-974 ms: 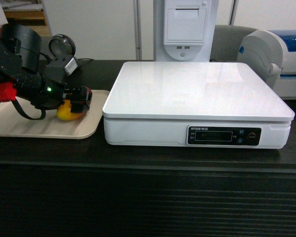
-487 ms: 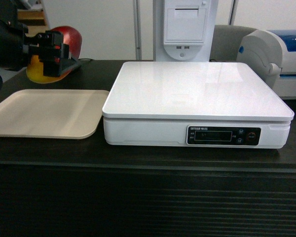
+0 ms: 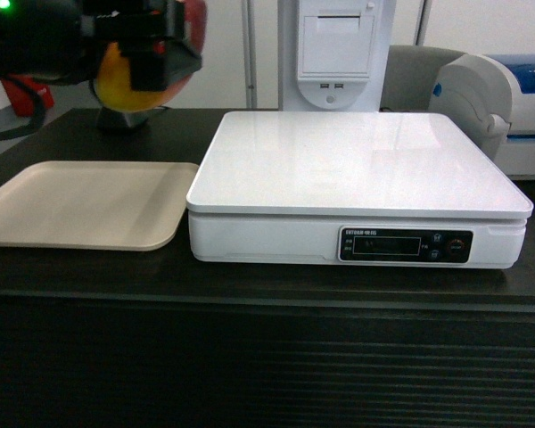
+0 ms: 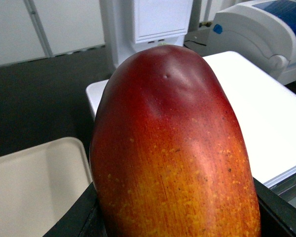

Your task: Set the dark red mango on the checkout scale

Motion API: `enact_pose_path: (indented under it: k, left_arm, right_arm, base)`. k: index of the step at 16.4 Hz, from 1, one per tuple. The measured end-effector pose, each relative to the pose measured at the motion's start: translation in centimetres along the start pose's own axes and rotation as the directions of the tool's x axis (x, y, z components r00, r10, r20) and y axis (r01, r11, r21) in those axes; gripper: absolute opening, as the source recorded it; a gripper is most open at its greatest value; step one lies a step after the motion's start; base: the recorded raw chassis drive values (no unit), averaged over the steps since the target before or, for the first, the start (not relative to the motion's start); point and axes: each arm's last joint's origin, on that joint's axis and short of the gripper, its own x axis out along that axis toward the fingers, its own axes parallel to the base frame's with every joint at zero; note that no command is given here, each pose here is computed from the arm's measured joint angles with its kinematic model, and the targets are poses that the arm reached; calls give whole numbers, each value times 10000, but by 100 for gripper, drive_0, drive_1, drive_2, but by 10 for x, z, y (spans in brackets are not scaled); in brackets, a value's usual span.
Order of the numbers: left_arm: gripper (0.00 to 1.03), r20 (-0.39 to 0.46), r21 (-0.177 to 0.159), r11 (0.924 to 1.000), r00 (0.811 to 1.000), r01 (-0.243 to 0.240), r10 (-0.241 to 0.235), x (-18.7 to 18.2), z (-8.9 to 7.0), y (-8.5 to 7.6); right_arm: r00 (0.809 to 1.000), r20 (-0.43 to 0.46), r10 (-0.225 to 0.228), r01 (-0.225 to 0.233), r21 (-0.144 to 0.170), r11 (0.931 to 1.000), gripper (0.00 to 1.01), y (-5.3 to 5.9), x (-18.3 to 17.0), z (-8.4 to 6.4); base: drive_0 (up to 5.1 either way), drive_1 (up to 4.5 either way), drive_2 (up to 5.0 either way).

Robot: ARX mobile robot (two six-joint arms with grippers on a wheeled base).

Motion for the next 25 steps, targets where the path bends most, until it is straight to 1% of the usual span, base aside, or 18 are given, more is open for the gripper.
enact_pose_path:
  k: [1,2,3,6,9,10,11,12,14,15,17,18,20,21,22,23,25]
  left_arm:
    - [61,-18,57,9997,9997,249,-249,11,5,-7]
    - [61,-201,35,9988,9986,493,-492,26,8,-14]
    - [61,-493,-65,9974,9962,721,-723,42,9,-21]
    - [61,-1266,-70,9954,9873,955,-956,92,11,-35]
    - [61,-1669,24,9949,9810,1013,-995,127,16,-49]
    - [61,-1872,-52,9943,9767,1062,-1053,138,16,-54]
    - [61,-2010,-57,9942,9738,1078,-1067,150,15,-59]
    - [61,-2190,-81,9941,9698,1082,-1074,158,13,-63]
    - [61,-2585,-185,9960,9619,877,-895,175,9,-71]
    - [61,-2799,-315,9960,9559,831,-886,183,6,-76]
    - [61,-3141,-629,9964,9466,562,-732,194,0,-83]
    - [61,-3141,-801,9954,9465,517,-744,198,1,-89]
    - [61,-3228,-1044,9934,9432,469,-785,201,0,-100]
    - [61,-3408,-1139,9928,9373,356,-727,202,-1,-104]
    - [61,-3458,-1167,9929,9363,213,-608,202,-3,-108]
    - [61,-3577,-1158,9931,9319,205,-609,202,-5,-111]
    - [61,-3656,-1157,9932,9292,131,-548,202,-9,-112]
  right_arm:
    - [10000,0,0,0,0,10000,98,0,0,0]
    - [10000,-4,0,0,0,10000,98,0,0,0]
    - [10000,0,0,0,0,10000,98,0,0,0]
    - [10000,-4,0,0,0,10000,98,0,0,0]
    - [10000,0,0,0,0,10000,98,0,0,0]
    - [10000,0,0,0,0,10000,98,0,0,0]
    - [10000,0,0,0,0,10000,98,0,0,0]
    - [10000,0,0,0,0,10000,98,0,0,0]
    - [10000,0,0,0,0,10000,98,0,0,0]
    - [10000,0,0,0,-4,10000,98,0,0,0]
    - [10000,0,4,-4,0,10000,98,0,0,0]
    - [10000,0,0,0,0,10000,98,0,0,0]
    - [10000,0,0,0,0,10000,98,0,0,0]
    - [10000,0,0,0,0,10000,98,0,0,0]
    - [10000,0,0,0,0,10000,98,0,0,0]
    - [10000,0,0,0,0,10000,98,0,0,0]
    - [10000,0,0,0,0,10000,98,0,0,0]
  base:
    - [0,0,0]
    - [0,0,0]
    - [0,0,0]
    - [0,0,0]
    - [0,0,0]
    - [0,0,0]
    - [0,0,0]
    - [0,0,0]
    - [0,0,0]
    - [0,0,0]
    - [0,0,0]
    - [0,0,0]
    - [0,0,0]
    - [0,0,0]
    - [0,0,0]
    - [0,0,0]
    - [0,0,0]
